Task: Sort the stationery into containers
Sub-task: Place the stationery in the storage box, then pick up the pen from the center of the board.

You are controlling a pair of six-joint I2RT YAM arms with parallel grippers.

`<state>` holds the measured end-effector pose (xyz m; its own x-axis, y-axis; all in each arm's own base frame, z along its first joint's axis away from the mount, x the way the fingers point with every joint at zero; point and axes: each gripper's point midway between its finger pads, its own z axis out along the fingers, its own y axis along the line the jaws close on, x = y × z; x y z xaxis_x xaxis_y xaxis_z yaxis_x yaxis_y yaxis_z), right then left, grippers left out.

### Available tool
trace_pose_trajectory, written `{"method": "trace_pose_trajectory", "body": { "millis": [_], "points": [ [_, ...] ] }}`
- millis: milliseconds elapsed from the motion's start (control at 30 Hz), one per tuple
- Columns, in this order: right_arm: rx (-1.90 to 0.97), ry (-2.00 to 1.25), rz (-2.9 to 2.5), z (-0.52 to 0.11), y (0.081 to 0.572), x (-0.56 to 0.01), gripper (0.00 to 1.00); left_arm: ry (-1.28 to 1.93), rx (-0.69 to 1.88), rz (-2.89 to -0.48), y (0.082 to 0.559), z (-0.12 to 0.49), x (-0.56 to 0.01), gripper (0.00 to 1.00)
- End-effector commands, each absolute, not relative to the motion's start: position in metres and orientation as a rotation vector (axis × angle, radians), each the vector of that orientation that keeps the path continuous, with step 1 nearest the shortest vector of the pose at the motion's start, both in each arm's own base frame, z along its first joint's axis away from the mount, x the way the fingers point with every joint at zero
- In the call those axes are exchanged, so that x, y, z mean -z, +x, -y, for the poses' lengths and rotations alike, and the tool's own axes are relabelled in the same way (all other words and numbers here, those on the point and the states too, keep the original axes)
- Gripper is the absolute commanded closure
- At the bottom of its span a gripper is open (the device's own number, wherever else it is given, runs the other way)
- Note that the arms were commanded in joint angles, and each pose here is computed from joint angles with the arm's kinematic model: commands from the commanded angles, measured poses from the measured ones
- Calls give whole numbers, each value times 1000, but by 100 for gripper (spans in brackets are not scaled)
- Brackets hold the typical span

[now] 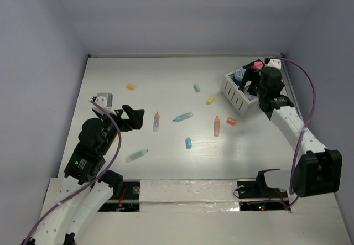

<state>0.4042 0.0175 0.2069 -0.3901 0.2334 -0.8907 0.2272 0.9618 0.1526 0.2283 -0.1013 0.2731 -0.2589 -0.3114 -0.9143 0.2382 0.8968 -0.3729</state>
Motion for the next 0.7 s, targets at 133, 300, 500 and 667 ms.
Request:
{"method": "trace_pose_trajectory", "body": {
  "millis": [133, 300, 500, 667],
  "points": [
    [-422, 80, -1910, -110, 377, -250, 0, -70, 496, -1734, 236, 98, -279, 1],
    [-561, -146, -1995, -197, 344, -221, 6, -105, 455, -1731, 238, 90, -280, 1],
    [-694, -353, -2072, -271, 311, -191, 28, -143, 416, -1745, 243, 83, -276, 1],
    [-790, -554, -2097, -339, 271, -173, 26, -179, 382, -1759, 249, 75, -271, 1]
  ]
}}
